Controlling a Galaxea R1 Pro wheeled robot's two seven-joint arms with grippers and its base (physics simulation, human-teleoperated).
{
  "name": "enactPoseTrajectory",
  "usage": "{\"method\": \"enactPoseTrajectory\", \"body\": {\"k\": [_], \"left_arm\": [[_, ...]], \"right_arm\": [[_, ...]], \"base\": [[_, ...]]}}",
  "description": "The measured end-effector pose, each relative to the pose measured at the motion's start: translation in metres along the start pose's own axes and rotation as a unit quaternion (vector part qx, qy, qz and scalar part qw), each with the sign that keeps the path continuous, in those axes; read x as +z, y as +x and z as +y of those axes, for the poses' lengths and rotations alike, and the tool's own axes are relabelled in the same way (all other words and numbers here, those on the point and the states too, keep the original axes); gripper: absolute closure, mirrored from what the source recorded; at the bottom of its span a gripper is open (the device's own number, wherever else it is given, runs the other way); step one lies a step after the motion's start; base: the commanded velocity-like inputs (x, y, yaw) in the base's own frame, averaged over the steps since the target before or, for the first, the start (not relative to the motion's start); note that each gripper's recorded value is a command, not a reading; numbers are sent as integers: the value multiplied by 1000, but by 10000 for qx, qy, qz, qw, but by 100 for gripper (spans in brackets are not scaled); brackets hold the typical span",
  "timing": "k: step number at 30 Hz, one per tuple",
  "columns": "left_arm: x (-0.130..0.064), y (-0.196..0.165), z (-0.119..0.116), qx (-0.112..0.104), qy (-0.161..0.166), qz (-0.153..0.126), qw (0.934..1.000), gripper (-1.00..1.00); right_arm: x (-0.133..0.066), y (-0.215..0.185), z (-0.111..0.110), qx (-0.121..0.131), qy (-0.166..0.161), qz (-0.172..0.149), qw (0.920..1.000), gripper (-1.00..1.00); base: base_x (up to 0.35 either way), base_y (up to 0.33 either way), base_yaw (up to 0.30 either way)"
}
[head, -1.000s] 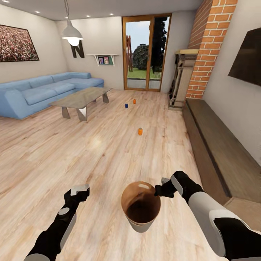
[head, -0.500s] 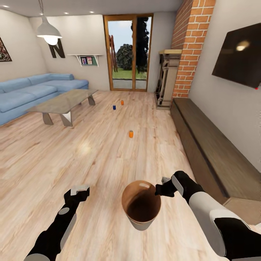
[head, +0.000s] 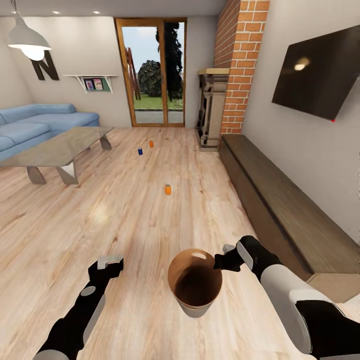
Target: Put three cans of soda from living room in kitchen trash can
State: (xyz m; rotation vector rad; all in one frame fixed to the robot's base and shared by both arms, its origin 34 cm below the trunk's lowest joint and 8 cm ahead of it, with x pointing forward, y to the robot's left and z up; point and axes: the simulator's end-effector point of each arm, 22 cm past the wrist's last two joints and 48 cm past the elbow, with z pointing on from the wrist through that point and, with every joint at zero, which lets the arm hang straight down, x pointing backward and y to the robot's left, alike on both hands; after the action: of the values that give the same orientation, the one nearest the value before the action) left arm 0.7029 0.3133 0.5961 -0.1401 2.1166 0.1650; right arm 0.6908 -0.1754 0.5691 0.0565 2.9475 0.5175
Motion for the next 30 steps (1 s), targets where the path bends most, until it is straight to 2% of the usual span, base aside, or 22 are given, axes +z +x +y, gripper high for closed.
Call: {"method": "enactPoseTrajectory", "body": {"k": [8,24,30], "left_arm": [[0,-1,0,-1,0,-6,10000,-100],[0,1,0,3,-1,19,10000,-100],[0,2,0,3,-1,23,10000,-100]], "right_arm": [[0,0,0,-6,6,3,10000,100],[0,0,1,26,-23,-4,10000,100],[-1,-1,0,69,-47,-18,10000,100]], "base": [[262,196,-151],[262,196,-19],[262,196,-177]]}}
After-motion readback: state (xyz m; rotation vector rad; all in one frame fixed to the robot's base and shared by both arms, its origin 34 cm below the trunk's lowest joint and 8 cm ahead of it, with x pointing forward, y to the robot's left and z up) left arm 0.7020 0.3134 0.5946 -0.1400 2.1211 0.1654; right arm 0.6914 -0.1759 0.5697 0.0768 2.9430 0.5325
